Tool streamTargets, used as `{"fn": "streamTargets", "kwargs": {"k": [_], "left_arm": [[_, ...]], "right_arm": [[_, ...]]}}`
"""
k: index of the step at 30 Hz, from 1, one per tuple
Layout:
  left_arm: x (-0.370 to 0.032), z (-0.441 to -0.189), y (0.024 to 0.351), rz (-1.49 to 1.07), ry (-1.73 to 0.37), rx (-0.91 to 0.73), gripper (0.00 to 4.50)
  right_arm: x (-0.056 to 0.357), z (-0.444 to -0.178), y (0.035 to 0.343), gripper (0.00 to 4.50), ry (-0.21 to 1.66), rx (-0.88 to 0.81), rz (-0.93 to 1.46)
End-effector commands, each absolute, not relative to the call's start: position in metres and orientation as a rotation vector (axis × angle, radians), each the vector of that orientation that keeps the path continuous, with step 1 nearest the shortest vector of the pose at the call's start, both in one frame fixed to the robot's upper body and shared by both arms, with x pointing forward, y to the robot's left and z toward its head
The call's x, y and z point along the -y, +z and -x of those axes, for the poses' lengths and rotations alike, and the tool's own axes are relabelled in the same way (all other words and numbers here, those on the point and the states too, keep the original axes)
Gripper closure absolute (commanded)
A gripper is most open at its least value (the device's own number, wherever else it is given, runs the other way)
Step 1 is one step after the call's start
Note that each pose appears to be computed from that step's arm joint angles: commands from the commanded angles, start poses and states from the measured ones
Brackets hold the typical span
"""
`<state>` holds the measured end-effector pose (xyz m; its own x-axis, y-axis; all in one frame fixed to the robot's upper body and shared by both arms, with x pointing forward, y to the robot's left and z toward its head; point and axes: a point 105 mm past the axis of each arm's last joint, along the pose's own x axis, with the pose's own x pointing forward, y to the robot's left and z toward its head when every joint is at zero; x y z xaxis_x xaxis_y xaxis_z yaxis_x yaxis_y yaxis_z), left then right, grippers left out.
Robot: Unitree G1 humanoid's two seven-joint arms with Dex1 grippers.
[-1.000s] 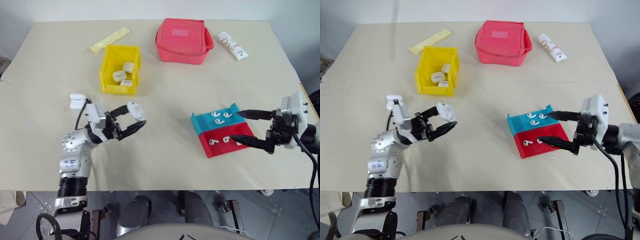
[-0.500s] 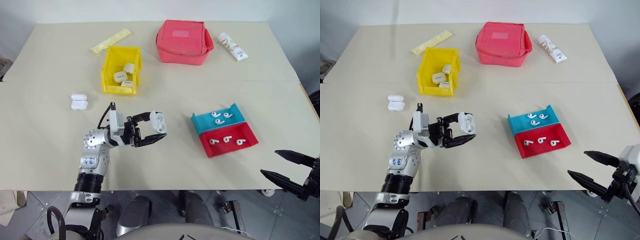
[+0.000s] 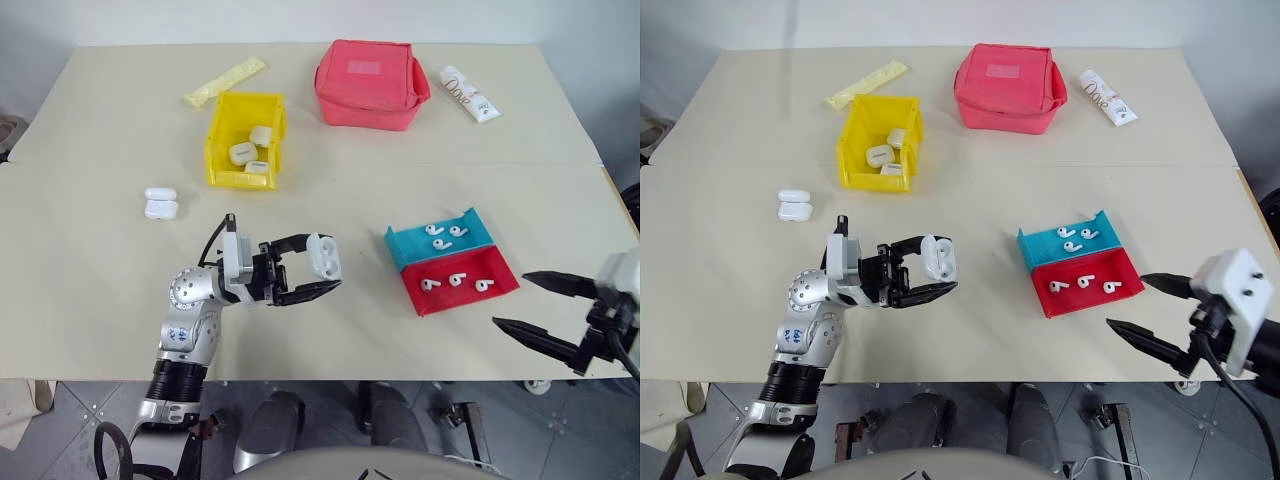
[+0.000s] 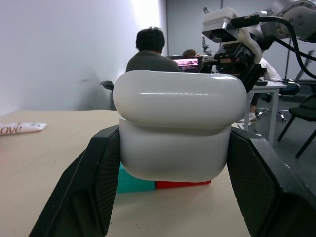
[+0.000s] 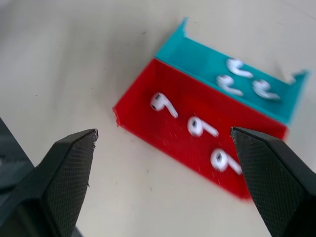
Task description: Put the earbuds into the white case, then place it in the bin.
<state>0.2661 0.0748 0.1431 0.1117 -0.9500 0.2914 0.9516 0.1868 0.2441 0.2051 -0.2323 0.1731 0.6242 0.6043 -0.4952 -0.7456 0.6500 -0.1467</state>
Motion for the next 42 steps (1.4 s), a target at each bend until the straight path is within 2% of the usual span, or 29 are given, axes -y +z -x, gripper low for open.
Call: {"fn": "streamTargets", "kwargs": {"k": [1, 2, 4, 8, 11, 13, 21, 33, 36, 38, 42], "left_arm": [[-0.069, -0.258, 0.153, -0.005, -1.400, 0.479, 1.70], [-0.068, -0.257, 0.152, -0.004, -1.398, 0.479, 1.70], [-0.066, -0.255, 0.152, 0.001, -1.394, 0.480, 1.70], [-0.063, -0.252, 0.150, 0.009, -1.386, 0.482, 1.70], [-0.060, -0.250, 0.149, 0.016, -1.379, 0.487, 1.70], [-0.059, -0.249, 0.148, 0.019, -1.377, 0.489, 1.70], [-0.053, -0.241, 0.146, 0.034, -1.370, 0.496, 1.70], [-0.050, -0.233, 0.147, 0.051, -1.372, 0.494, 1.70], [-0.050, -0.232, 0.147, 0.050, -1.368, 0.493, 1.70], [-0.050, -0.232, 0.147, 0.049, -1.365, 0.493, 1.70], [-0.051, -0.232, 0.148, 0.048, -1.358, 0.492, 1.70]], "right_arm": [[0.225, -0.212, 0.175, 0.60, 0.844, -0.474, 0.414], [0.222, -0.214, 0.175, 0.84, 0.871, -0.492, 0.449], [0.219, -0.214, 0.170, 0.84, 0.949, -0.576, 0.550], [0.224, -0.230, 0.170, 0.84, 0.951, -0.626, 0.647], [0.224, -0.237, 0.168, 1.43, 0.991, -0.645, 0.724], [0.223, -0.241, 0.168, 2.04, 1.015, -0.645, 0.759], [0.234, -0.261, 0.153, 2.04, 1.070, -0.705, 0.985], [0.244, -0.284, 0.138, 2.04, 1.098, -0.738, 1.080], [0.246, -0.287, 0.138, 2.61, 1.098, -0.743, 1.089], [0.246, -0.288, 0.138, 3.26, 1.096, -0.746, 1.098], [0.247, -0.289, 0.138, 3.26, 1.100, -0.751, 1.114]]}}
